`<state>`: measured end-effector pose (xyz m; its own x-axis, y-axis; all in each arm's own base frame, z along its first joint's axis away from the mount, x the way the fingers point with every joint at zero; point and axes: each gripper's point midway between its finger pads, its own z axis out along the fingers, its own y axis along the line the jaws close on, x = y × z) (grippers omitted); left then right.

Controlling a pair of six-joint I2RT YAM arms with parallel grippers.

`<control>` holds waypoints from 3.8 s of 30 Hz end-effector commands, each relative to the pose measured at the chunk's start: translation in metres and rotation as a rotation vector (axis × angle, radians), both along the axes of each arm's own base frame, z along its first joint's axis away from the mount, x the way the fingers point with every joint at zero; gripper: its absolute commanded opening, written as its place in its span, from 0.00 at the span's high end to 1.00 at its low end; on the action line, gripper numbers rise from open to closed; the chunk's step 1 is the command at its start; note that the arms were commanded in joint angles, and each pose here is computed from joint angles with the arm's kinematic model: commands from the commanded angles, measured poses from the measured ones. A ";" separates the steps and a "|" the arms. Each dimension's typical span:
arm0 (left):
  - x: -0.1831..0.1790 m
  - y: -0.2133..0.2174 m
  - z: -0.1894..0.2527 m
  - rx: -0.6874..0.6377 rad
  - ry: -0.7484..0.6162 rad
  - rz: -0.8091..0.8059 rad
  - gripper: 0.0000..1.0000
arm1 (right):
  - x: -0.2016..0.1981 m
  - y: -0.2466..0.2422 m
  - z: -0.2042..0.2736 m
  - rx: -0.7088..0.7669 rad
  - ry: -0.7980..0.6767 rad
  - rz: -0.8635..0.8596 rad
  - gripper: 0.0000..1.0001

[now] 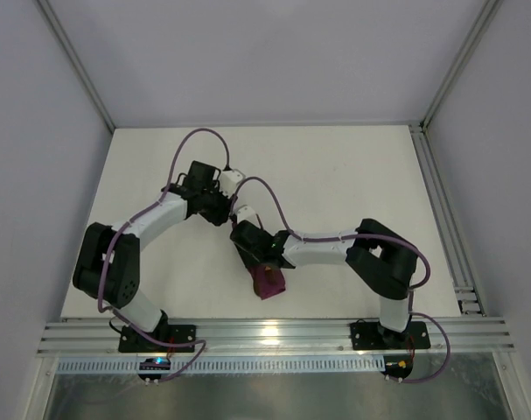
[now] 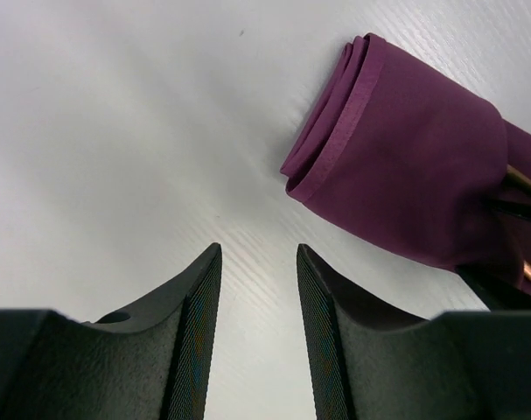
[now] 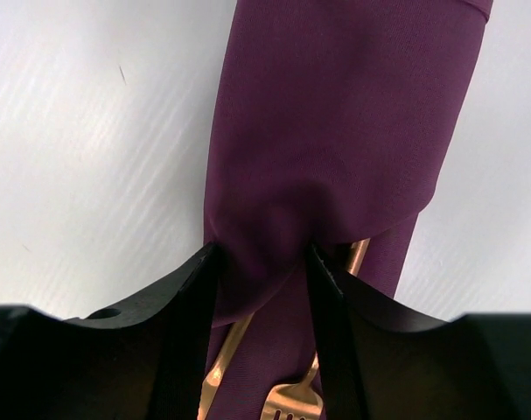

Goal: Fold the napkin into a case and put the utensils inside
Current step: Insert the knife into the folded napkin, then move the smaller rectangle folded napkin to the center of the board, then move the knife to the folded napkin.

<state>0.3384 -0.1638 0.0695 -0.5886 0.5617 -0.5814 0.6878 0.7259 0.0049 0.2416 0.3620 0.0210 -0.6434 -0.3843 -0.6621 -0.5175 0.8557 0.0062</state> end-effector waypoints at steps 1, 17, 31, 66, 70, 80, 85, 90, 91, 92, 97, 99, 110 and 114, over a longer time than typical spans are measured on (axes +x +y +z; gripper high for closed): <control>0.009 0.010 0.027 -0.048 -0.060 0.040 0.58 | 0.004 -0.005 -0.025 -0.051 0.048 -0.008 0.52; 0.016 0.053 0.046 -0.094 -0.085 0.118 0.57 | 0.131 -0.017 -0.030 -0.053 0.131 -0.048 0.53; 0.028 0.077 0.053 -0.095 -0.109 0.156 0.57 | 0.252 -0.055 -0.005 -0.039 0.156 -0.231 0.50; 0.029 0.096 0.049 -0.151 -0.067 0.171 0.57 | 0.208 -0.048 0.096 -0.167 -0.130 -0.164 0.46; 0.028 0.097 0.049 -0.153 -0.067 0.169 0.57 | 0.206 -0.057 0.068 -0.296 -0.110 -0.167 0.49; 0.029 0.096 0.048 -0.177 -0.053 0.171 0.57 | 0.205 -0.060 0.040 -0.363 -0.079 -0.140 0.54; 0.028 0.097 0.047 -0.175 -0.052 0.170 0.57 | 0.206 -0.057 0.033 -0.347 -0.066 -0.134 0.54; 0.027 0.098 0.045 -0.176 -0.047 0.167 0.57 | 0.205 -0.051 0.033 -0.328 -0.057 -0.123 0.54; 0.028 0.098 0.045 -0.175 -0.049 0.169 0.57 | 0.206 -0.048 0.036 -0.314 -0.064 -0.122 0.54; 0.028 0.098 0.045 -0.175 -0.048 0.167 0.57 | 0.205 -0.044 0.038 -0.309 -0.069 -0.111 0.54; 0.028 0.097 0.044 -0.180 -0.044 0.163 0.57 | 0.206 -0.039 0.043 -0.314 -0.096 -0.111 0.54; 0.028 0.096 0.044 -0.185 -0.044 0.161 0.57 | 0.207 -0.044 0.038 -0.335 -0.092 -0.120 0.54; 0.029 0.103 0.044 -0.210 -0.032 0.187 0.57 | 0.204 -0.063 0.021 -0.433 -0.070 -0.129 0.55; 0.030 0.103 0.046 -0.211 -0.036 0.186 0.57 | 0.206 -0.064 0.029 -0.433 -0.088 -0.134 0.58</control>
<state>0.3647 -0.0580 0.1080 -0.6596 0.3203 -0.6800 0.5337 0.8366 -0.1236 0.4401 0.2995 0.0313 -0.6773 -0.5478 -0.4911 -0.4037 0.8348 -0.3744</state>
